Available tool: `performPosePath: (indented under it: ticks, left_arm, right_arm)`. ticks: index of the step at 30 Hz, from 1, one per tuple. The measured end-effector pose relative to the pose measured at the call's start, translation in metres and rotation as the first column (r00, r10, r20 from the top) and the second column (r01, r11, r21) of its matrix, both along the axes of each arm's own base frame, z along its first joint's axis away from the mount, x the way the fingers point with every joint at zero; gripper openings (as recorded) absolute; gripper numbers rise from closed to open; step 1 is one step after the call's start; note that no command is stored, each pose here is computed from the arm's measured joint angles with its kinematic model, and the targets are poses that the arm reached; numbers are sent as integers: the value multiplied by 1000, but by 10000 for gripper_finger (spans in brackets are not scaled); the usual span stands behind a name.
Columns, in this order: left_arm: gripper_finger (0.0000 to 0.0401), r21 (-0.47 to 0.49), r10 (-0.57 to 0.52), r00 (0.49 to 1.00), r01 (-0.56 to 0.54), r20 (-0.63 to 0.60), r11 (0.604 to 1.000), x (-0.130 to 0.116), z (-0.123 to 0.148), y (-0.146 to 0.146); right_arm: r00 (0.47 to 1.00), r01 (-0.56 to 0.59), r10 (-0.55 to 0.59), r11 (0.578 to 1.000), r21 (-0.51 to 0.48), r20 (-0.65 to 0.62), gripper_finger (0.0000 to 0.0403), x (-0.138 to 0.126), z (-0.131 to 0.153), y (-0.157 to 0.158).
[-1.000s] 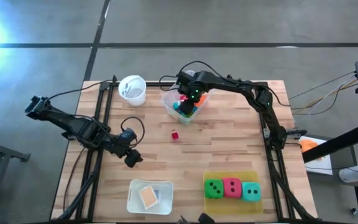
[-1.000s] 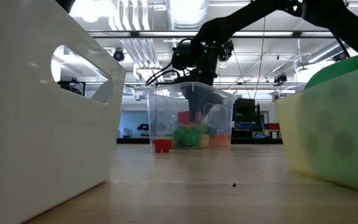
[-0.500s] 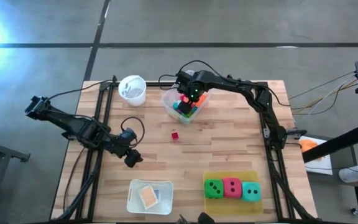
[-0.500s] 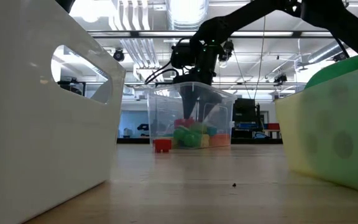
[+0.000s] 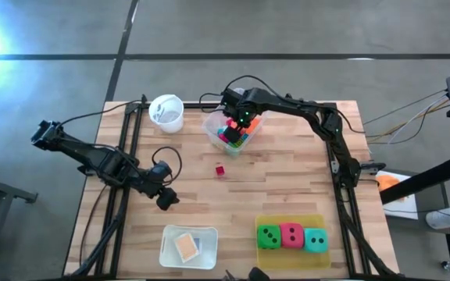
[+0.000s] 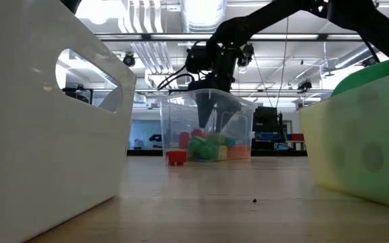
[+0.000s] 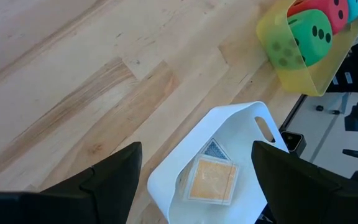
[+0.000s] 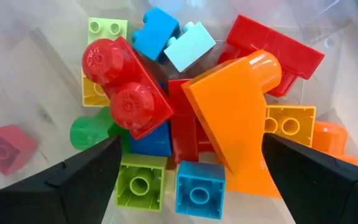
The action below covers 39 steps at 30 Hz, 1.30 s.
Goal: Pick & Place Toys
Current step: Put the red game piece into the transparent bin
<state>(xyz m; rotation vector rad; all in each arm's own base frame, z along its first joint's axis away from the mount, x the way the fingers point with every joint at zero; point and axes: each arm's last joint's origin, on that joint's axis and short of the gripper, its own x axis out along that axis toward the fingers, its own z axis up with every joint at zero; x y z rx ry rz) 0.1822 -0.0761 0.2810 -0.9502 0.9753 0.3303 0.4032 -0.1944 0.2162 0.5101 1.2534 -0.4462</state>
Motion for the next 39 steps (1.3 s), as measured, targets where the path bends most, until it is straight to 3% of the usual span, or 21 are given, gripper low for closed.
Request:
performPosePath:
  ticks: [7,15,19,24,31,39]
  left_arm:
    - [306,12,64,996,-64,57,998,8,2,5]
    - [306,117,159,981,-171,109,978,57,-18,36]
    - [306,271,73,989,-106,128,957,82,-34,54]
    - [306,464,-87,994,48,64,885,106,-60,63]
    - [305,558,-204,978,190,-37,808,134,-103,71]
    - [305,622,-312,945,302,-96,723,152,-137,73]
  right_arm:
    - [1000,-6,6,1000,-14,25,380,-3,12,2]
    - [991,-25,31,998,-54,129,380,-27,74,16]
    - [987,-39,46,998,-43,153,380,-52,110,30]
    - [983,-31,37,999,-38,180,380,-85,148,53]
    - [952,-16,41,996,-83,305,380,-127,195,87]
    - [939,40,-13,997,-72,345,380,-165,199,112]
